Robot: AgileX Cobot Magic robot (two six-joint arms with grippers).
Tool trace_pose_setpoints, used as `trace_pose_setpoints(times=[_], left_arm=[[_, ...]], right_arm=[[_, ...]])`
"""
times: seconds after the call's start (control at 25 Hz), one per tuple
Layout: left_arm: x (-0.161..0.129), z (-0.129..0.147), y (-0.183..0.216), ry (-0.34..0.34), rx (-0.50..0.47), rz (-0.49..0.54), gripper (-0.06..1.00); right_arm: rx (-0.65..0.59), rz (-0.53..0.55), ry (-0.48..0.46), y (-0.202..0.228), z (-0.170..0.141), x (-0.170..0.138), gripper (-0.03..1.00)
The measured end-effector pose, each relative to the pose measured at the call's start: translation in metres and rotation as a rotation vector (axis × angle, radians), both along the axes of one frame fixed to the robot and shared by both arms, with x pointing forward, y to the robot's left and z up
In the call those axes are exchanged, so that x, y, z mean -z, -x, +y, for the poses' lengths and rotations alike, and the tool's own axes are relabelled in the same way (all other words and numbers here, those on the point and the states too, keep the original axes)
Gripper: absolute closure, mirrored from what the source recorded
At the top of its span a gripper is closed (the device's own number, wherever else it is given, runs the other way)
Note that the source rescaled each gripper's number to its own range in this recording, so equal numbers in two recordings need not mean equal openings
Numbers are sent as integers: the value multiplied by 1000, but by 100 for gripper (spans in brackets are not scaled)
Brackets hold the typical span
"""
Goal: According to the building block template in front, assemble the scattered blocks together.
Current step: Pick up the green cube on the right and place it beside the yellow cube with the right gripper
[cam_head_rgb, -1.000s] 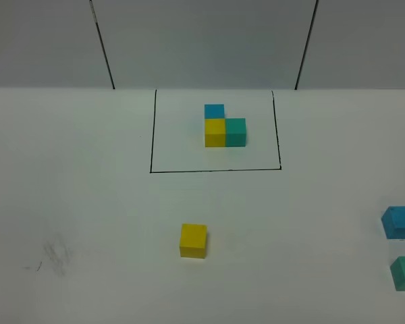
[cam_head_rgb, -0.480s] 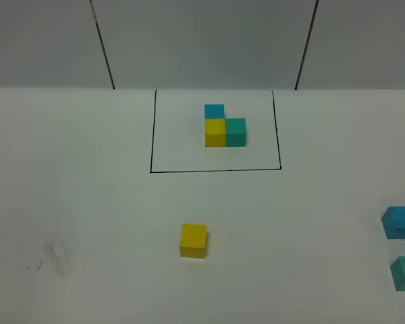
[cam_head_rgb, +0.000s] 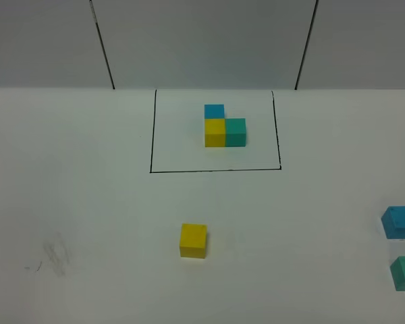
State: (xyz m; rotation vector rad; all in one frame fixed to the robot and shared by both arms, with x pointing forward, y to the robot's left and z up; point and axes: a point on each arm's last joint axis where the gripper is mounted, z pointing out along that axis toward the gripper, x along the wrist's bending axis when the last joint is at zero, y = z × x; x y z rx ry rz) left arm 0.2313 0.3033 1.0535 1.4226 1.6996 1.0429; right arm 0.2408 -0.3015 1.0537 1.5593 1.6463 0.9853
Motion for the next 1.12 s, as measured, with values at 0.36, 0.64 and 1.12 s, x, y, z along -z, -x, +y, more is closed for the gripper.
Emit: trace_pose_setpoints(times=[0.36,0.64,1.12], left_arm=[[0,0,0,0,0,0,94],[0,0,0,-1,0,0,94],[0,0,0,-1,0,0,94]], right_arm=[[29,320,112,-91,6,-12,23],[54,591,186,-163,12,23,23],[161,740,63,-216,6,76,23]])
